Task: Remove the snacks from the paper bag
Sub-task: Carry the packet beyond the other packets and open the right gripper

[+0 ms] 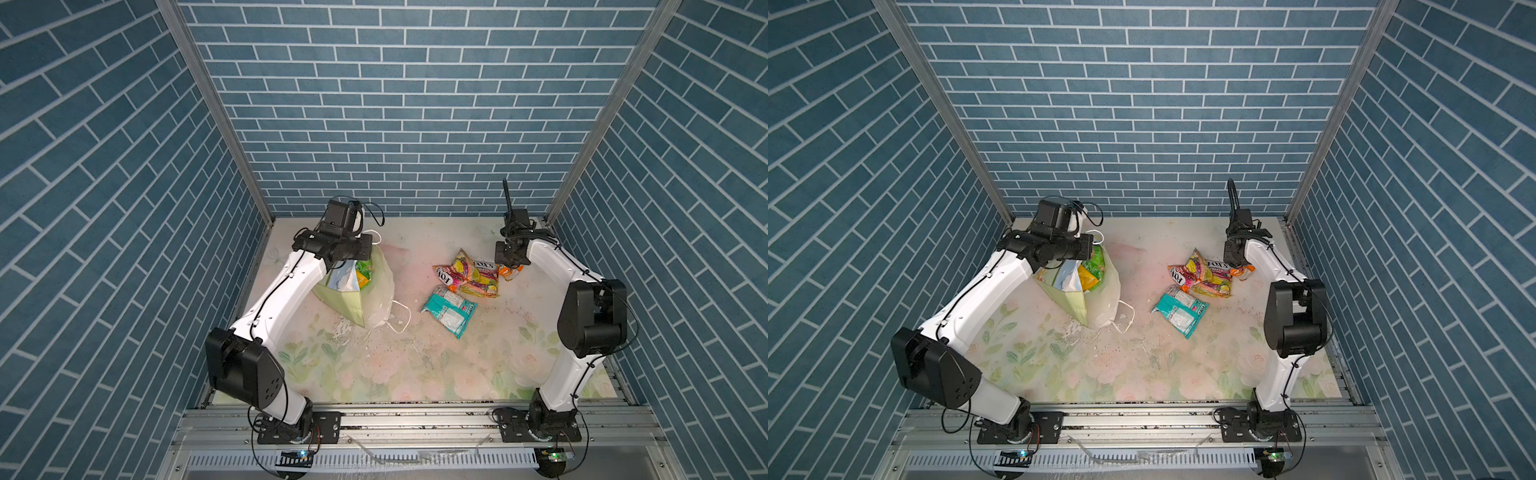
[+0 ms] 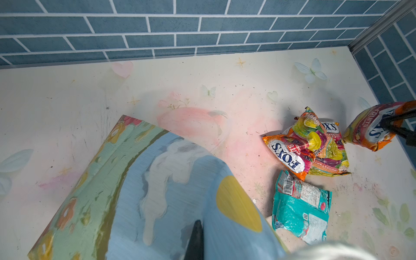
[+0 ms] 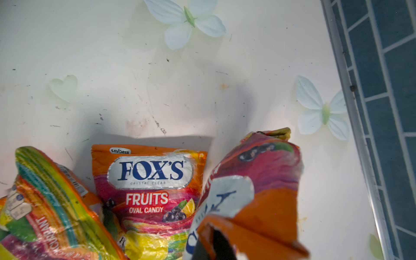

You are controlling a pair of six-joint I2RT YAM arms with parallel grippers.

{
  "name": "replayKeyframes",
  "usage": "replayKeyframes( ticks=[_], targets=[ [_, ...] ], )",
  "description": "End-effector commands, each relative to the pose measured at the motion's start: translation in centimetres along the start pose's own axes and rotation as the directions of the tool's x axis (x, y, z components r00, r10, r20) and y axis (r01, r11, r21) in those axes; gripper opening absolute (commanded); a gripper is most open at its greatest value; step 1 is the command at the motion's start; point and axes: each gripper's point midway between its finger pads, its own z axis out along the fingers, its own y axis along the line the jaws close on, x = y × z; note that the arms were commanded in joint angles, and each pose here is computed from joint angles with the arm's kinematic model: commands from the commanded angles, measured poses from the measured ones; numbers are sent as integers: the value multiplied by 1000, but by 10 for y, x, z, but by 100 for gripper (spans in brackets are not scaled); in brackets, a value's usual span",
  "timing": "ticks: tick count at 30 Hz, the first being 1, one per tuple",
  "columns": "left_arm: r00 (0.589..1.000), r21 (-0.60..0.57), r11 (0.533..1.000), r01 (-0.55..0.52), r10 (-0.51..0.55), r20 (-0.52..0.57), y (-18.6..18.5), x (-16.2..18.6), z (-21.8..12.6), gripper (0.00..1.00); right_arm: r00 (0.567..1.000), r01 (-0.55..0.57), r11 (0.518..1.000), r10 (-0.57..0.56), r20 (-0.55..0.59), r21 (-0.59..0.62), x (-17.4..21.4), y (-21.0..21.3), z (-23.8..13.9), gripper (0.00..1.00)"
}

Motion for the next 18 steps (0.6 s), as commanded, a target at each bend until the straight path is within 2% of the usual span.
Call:
replayKeyframes(
  ticks=[1, 4, 5, 10, 18],
  targets=[
    [999, 5, 1000, -5, 5, 36, -3, -10, -13, 0, 999, 6, 998, -9, -37, -66, 9, 13, 10, 20],
    [999, 2, 1000, -5, 5, 36, -2, -10, -14, 0, 1000, -14, 993, 12, -19, -115, 8, 21, 9, 31],
    [999, 3, 1000, -5, 5, 36, -2, -10, -13, 0, 1000, -30, 989, 28, -13, -147, 7, 26, 7, 43],
    [999, 1, 1000, -7, 7, 34, -2, -10, -13, 0, 997, -65, 960, 77, 32, -273, 0, 43, -15, 71],
    [999, 6, 1000, -5, 5, 31, -3, -9, -12, 0, 981, -82, 906, 146, 126, -415, -4, 60, -69, 72]
  ],
)
